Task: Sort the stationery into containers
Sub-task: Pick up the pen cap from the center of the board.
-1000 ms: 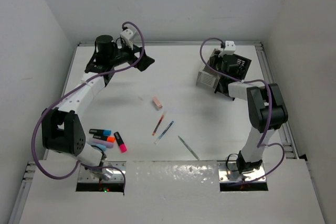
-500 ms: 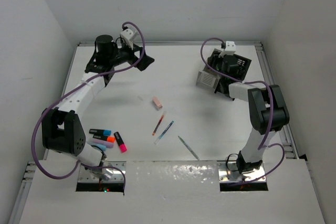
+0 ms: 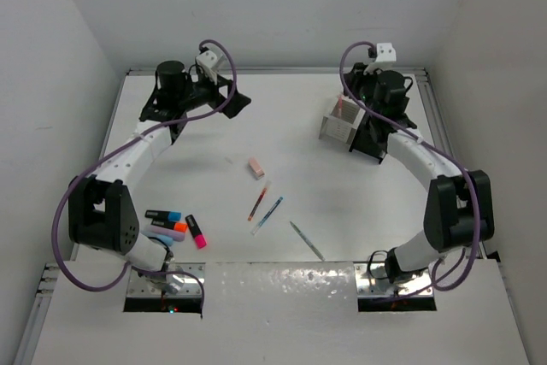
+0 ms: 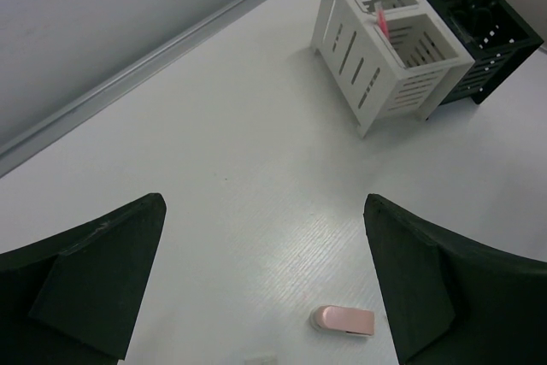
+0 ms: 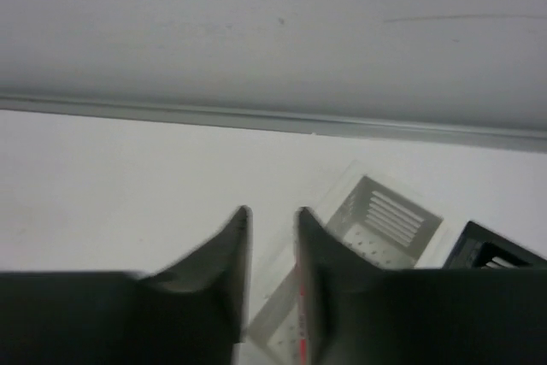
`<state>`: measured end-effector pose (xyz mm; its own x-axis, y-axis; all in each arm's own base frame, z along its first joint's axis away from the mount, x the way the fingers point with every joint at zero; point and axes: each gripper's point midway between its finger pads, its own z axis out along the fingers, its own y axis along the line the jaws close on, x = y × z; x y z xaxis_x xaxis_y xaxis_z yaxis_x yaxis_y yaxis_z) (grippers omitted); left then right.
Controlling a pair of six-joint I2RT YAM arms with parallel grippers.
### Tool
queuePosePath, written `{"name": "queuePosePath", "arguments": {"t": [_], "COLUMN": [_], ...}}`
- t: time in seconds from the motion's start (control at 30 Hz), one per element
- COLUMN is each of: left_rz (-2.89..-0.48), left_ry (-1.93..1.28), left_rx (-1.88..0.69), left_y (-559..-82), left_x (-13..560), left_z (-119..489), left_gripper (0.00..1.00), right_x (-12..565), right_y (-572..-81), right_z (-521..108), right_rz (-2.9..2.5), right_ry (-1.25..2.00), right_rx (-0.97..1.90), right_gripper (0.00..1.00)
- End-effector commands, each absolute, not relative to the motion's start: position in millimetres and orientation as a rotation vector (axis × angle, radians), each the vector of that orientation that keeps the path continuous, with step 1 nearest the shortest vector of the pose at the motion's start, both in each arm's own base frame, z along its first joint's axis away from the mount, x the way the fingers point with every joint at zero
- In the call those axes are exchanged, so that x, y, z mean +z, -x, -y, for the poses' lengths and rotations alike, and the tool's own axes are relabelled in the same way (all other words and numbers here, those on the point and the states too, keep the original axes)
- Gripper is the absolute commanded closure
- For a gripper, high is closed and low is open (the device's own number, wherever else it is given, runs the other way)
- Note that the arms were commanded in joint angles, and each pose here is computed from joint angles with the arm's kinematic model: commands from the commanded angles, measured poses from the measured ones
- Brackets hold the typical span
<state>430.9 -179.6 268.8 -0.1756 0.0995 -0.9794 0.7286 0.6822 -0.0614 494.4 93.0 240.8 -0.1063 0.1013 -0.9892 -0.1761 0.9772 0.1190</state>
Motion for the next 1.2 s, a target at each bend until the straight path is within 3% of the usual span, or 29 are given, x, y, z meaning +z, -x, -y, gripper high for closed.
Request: {"name": "queuePosePath", "arguments": {"t": [0.0,0.03,0.1,0.13,0.17,0.27,0.43,0.6,0.73,0.9,1.03,1.17], "left_rz": [-1.625,-1.634,-1.689,-1.711,-1.737,-1.825,-1.920,-2.024,-2.000,-1.766,-1.677,-1.748], "left_ry": [-0.624,-0.603,-0.552,-0.547,-0.554,-0.536,-0.414,-0.372,-0.603,-1.317,-1.798,-2.030], "left_rx": [-0.578,-0.569,-0.555,-0.553,-0.554,-0.554,-0.481,-0.463,-0.446,-0.210,-0.212,-0.432], "left_y": [-431,-431,-430,-425,-421,-407,-394,-372,-356,-352,-337,-332], "left_x": [292,293,283,278,271,253,235,210,197,167,128,97], "left_z": [166,163,154,151,151,143,119,104,111,115,115,120], "left_gripper": [0.00,0.01,0.09,0.14,0.24,0.38,0.39,0.34,0.28,0.24,0.30,0.41], "right_x": [246,238,215,208,203,168,135,127,108,93,87,84], "right_y": [-469,-461,-437,-429,-423,-392,-354,-331,-308,-281,-269,-260], "right_z": [-127,-136,-157,-164,-171,-209,-262,-282,-261,-230,-216,-205], "right_rz": [-1.779,-1.819,-1.925,-1.955,-1.973,-2.107,-2.256,-2.312,-2.396,-2.391,-2.388,-2.383], "right_ry": [0.173,0.192,0.244,0.230,0.218,0.305,0.342,0.398,0.399,0.354,0.346,0.360], "right_rx": [0.264,0.273,0.269,0.276,0.277,0.345,0.429,0.406,0.320,0.291,0.273,0.234], "right_gripper": [0.81,0.94,0.92,0.86,0.72,0.54,0.38,0.35,0.35,0.34,0.33,0.33]}}
